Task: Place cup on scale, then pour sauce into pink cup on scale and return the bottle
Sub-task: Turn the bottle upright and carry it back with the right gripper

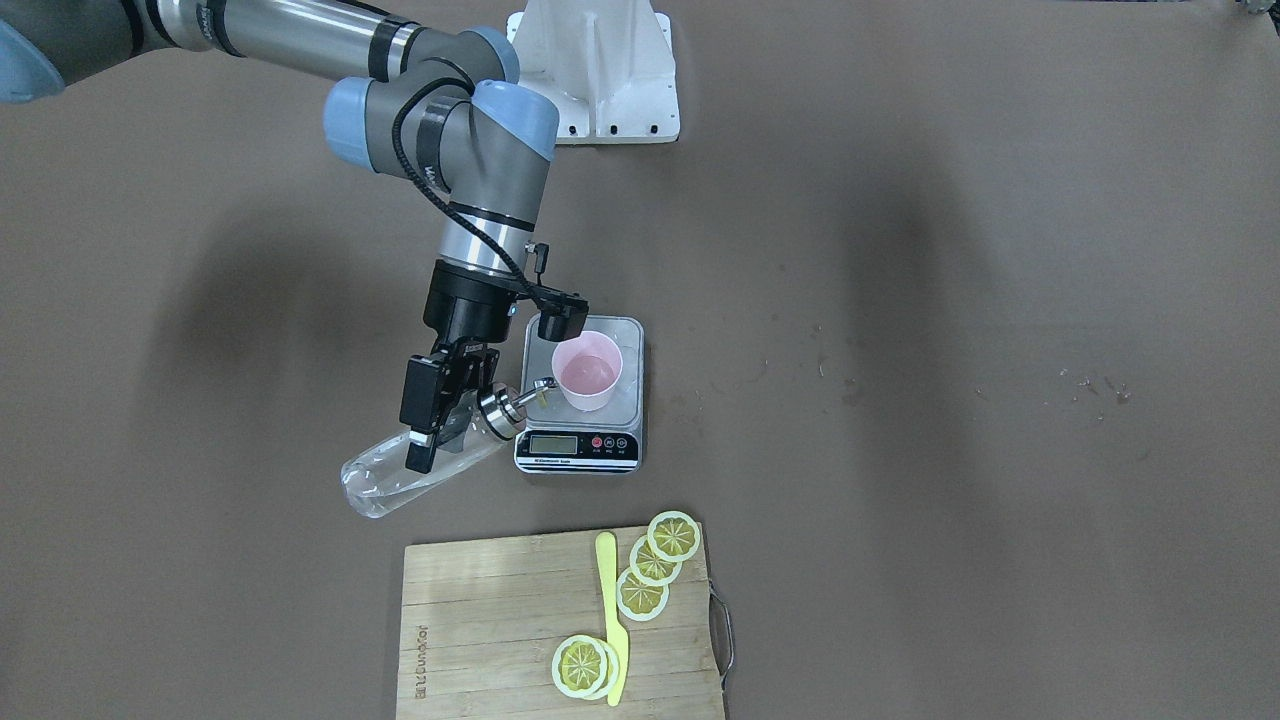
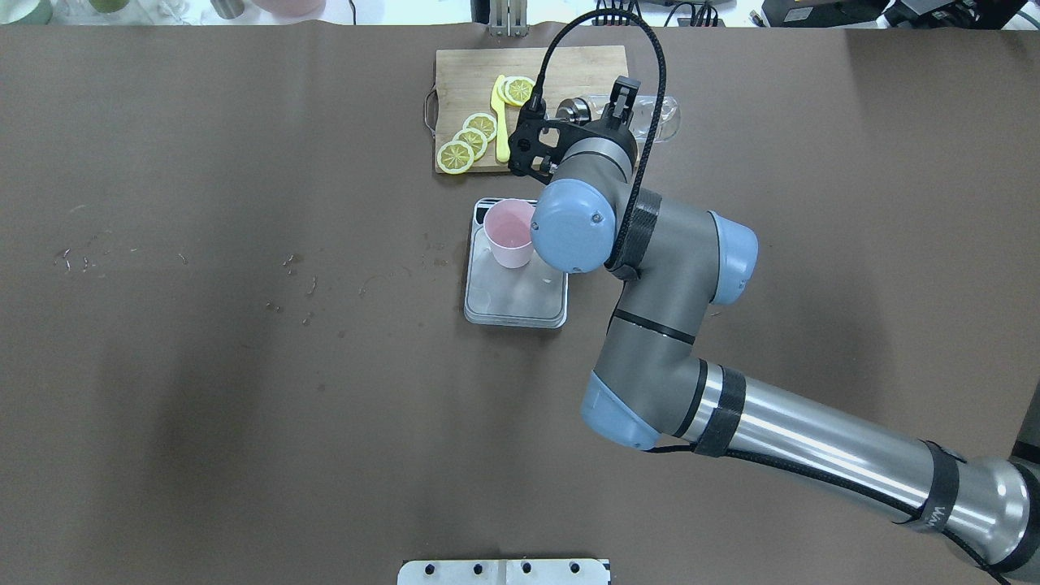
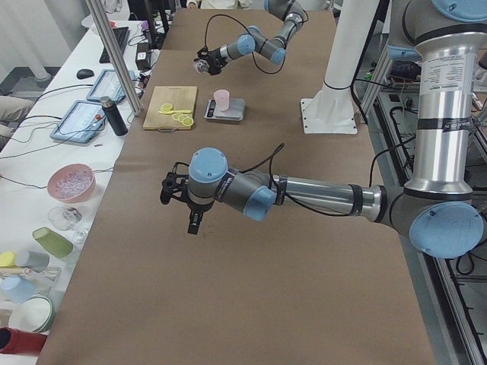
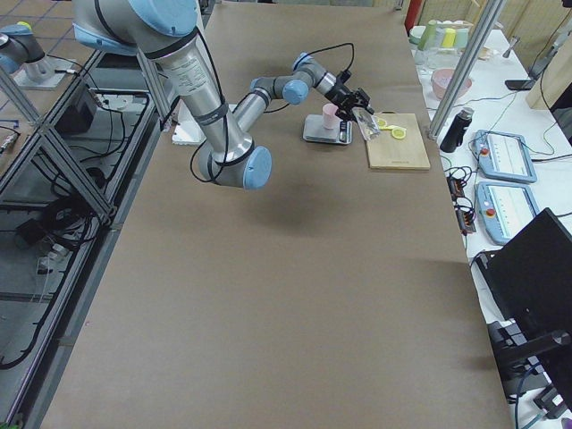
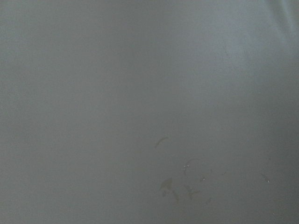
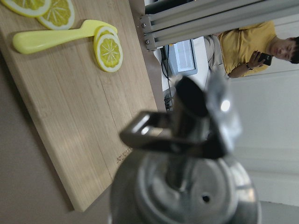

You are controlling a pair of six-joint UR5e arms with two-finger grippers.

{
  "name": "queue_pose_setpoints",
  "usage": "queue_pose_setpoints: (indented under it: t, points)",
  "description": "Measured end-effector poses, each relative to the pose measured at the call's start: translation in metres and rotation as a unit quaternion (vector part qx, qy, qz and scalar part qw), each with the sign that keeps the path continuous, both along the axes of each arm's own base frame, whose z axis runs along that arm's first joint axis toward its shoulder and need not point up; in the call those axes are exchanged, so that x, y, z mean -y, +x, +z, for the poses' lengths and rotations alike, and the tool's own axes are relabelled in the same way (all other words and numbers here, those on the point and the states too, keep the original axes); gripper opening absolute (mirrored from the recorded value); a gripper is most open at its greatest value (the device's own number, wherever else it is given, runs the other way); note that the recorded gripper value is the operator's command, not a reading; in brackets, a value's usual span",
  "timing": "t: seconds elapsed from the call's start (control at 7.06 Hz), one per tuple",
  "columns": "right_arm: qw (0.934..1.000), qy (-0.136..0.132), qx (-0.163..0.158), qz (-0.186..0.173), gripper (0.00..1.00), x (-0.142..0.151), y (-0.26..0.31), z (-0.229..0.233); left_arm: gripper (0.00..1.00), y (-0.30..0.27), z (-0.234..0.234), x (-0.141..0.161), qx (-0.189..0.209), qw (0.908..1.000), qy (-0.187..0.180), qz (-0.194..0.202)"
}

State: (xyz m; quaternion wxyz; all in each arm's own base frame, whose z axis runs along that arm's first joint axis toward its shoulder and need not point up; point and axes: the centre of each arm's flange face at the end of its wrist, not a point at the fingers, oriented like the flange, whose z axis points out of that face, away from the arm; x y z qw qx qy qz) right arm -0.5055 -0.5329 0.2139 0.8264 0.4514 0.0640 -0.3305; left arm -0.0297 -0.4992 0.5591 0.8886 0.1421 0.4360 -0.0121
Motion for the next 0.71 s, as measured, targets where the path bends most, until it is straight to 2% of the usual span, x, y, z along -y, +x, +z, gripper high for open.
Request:
queue_pose_setpoints:
  t: [0.28, 0.71]
  points:
    - [0.9964, -0.034, 0.077, -0.005, 0.00, 0.023, 0.033, 0.035, 0.97, -0.005, 0.000, 0.000, -0.001, 1.0000, 0.002, -0.004]
    - [0.9866, -0.093, 0.134, -0.013, 0.00, 0.072, 0.111, 0.076, 0.97, -0.012, -0.001, 0.000, -0.002, 0.9999, 0.007, -0.011]
